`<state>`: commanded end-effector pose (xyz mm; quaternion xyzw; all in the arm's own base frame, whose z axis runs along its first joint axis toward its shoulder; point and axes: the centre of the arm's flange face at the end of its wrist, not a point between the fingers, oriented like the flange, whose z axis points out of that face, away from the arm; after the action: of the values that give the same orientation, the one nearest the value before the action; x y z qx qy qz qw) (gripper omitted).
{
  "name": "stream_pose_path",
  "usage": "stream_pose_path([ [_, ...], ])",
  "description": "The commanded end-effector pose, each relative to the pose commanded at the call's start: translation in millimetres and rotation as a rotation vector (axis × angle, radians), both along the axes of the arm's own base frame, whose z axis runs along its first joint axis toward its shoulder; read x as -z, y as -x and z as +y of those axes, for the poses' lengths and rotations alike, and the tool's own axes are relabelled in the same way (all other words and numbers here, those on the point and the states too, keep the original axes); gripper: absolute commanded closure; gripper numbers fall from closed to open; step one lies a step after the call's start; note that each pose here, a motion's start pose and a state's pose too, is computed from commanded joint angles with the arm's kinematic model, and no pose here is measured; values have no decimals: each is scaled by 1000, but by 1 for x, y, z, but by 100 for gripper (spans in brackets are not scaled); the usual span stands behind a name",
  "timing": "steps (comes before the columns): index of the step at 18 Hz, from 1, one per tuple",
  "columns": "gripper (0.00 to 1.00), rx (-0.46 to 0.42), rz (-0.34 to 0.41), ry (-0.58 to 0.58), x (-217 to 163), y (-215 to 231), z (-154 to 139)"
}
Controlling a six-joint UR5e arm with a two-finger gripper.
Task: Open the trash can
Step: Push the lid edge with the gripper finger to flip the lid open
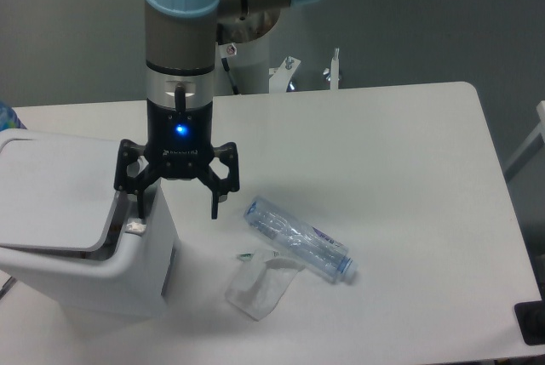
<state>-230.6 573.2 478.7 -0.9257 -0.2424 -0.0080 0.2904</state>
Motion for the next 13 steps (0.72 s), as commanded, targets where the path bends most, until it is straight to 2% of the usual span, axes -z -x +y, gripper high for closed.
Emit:
stream_pose_path([
  [13,0,-14,17,-20,-14,10,-6],
])
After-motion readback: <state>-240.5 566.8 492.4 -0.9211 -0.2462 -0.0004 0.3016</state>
